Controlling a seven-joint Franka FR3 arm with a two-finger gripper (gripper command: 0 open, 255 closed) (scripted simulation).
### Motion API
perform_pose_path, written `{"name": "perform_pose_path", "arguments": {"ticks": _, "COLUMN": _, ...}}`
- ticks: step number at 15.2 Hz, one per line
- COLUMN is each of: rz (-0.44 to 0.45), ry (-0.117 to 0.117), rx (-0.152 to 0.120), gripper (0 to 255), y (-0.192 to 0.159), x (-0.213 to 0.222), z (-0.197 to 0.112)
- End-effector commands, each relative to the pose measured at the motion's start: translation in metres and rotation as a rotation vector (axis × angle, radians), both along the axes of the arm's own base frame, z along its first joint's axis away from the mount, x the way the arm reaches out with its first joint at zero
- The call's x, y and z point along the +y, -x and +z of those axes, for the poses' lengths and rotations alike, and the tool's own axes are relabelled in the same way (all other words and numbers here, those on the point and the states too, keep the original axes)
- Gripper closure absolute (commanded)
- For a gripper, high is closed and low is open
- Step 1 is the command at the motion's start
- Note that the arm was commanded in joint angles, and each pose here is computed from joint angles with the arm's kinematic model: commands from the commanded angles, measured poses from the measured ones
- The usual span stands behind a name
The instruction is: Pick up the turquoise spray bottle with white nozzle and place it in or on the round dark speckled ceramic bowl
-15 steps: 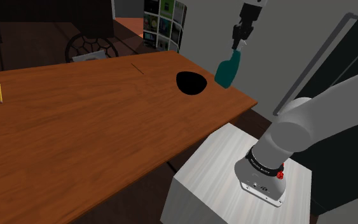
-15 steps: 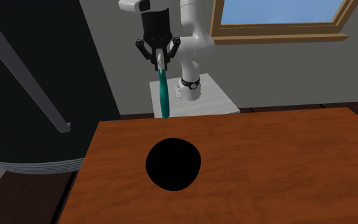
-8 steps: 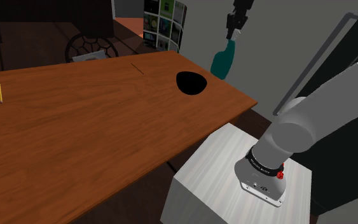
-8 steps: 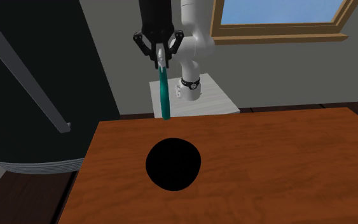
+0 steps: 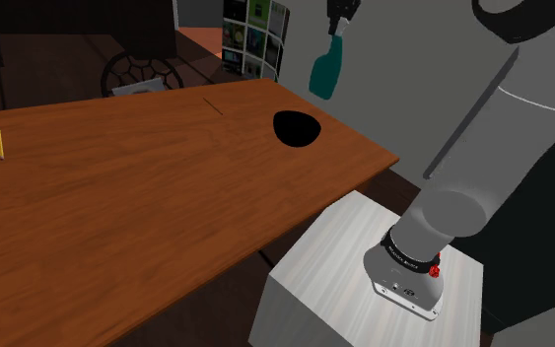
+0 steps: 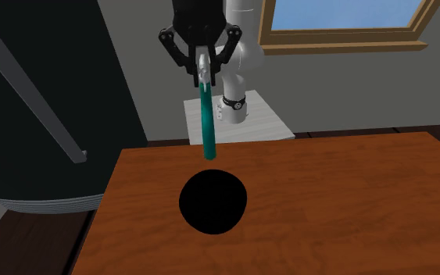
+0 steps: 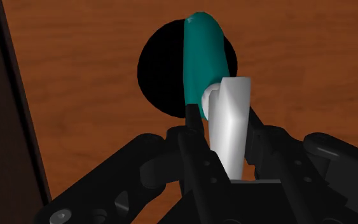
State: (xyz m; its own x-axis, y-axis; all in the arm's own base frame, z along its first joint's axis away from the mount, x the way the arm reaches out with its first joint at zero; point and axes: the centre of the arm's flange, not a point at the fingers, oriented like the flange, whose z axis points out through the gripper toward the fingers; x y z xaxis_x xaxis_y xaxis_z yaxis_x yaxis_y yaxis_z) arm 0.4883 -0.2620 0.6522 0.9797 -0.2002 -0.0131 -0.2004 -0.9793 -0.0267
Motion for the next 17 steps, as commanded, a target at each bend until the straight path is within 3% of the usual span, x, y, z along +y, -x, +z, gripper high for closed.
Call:
{"name": "perform_pose_path", "arguments": {"ticks": 1, "rz": 0.002, "ry": 0.0, "rx": 0.0, "gripper": 255, "y": -0.023, "x": -0.003, "z": 0.012}}
{"name": "perform_pose_path", "arguments": {"ticks": 4, "rz": 0.002, "ry": 0.0, "rx": 0.0, "gripper": 255, "y": -0.062, "x": -0.007, "z": 0.03}}
{"name": "perform_pose_path", "arguments": {"ticks": 17, "rz": 0.002, "ry": 0.0, "rx": 0.0, "gripper": 255, "y": -0.062, "x": -0.007, "z": -0.039}}
